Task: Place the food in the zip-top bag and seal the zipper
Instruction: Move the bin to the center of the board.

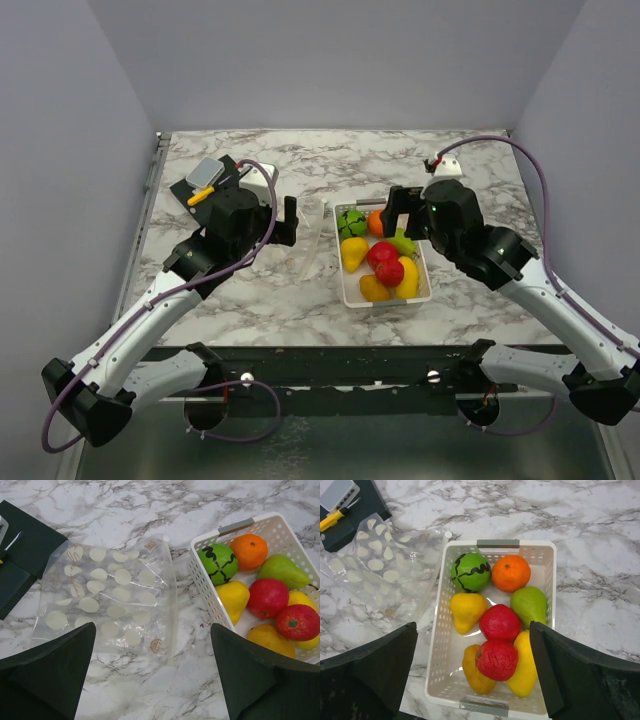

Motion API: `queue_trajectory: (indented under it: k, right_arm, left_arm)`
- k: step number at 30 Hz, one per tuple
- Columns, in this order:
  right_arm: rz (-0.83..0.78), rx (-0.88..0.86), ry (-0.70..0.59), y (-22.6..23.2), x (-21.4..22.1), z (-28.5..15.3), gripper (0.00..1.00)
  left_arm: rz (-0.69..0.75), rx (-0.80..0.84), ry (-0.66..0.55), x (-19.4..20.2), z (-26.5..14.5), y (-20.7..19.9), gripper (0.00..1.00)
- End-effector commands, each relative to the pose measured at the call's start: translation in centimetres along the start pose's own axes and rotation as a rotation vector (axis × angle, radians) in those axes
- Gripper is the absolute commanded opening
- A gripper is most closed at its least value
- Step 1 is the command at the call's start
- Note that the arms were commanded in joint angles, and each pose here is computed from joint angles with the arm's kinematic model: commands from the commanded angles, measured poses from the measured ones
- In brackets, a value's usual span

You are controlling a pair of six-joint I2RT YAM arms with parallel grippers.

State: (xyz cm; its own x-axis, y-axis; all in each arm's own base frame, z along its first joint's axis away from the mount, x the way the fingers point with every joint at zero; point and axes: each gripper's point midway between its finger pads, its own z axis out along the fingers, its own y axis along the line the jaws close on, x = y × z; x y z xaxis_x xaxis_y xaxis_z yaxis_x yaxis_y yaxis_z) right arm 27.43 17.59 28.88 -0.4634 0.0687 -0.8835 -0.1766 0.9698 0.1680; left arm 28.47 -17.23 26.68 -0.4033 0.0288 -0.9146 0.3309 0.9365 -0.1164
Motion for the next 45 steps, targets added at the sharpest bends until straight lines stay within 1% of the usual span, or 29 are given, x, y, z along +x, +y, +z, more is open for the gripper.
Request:
queue_trajectory:
  k: [1, 6, 10, 12, 19, 23, 29, 33, 38, 41, 45]
  right_arm:
    - [0.014, -0.032, 0.081, 0.8, 1.7, 0.1, 1.0]
    - [0.016, -0.096, 0.119, 2.0, 2.7, 0.3, 1.0]
    - [-0.037, -0.211, 0.158, 3.7, 4.1, 0.4, 1.0]
    - [-0.046, -0.242, 0.183, 4.4, 4.8, 0.7, 0.99]
    - [-0.052, -0.252, 0.263, 5.4, 6.6, 1.9, 0.95]
    - [-0.052, -0.254, 0.296, 6.4, 7.8, 2.2, 0.9]
    - [-0.073, -0.21, 0.35, 7.7, 9.7, 3.6, 0.86]
    - [-0.076, -0.173, 0.389, 8.2, 10.7, 4.8, 0.82]
    - [-0.094, -0.101, 0.431, 8.3, 11.6, 6.3, 0.76]
    - [-0.095, -0.059, 0.434, 8.2, 12.0, 7.2, 0.74]
    - [-0.11, 0.008, 0.451, 7.5, 13.1, 8.6, 0.69]
  left_arm:
    - [0.017, -0.024, 0.032, 0.4, -0.6, 0.5, 0.99]
    - [0.021, -0.039, 0.034, 0.5, -0.8, 0.9, 0.99]
    - [0.018, -0.049, 0.039, 0.7, -0.8, 1.1, 0.99]
    - [0.019, -0.056, 0.045, 0.9, -0.9, 1.2, 0.99]
    - [0.02, -0.068, 0.058, 1.9, -1.0, 1.6, 0.99]
    - [0.019, -0.064, 0.062, 2.2, -1.1, 1.6, 0.99]
    - [0.016, -0.071, 0.042, 1.8, -1.6, 1.9, 0.99]
    - [0.025, -0.074, 0.048, 2.3, -1.7, 2.1, 0.99]
    - [0.031, -0.066, 0.06, 2.8, -1.7, 2.0, 0.99]
    - [0.036, -0.065, 0.061, 2.9, -1.7, 2.0, 0.99]
    - [0.036, -0.075, 0.071, 3.3, -1.6, 2.2, 0.99]
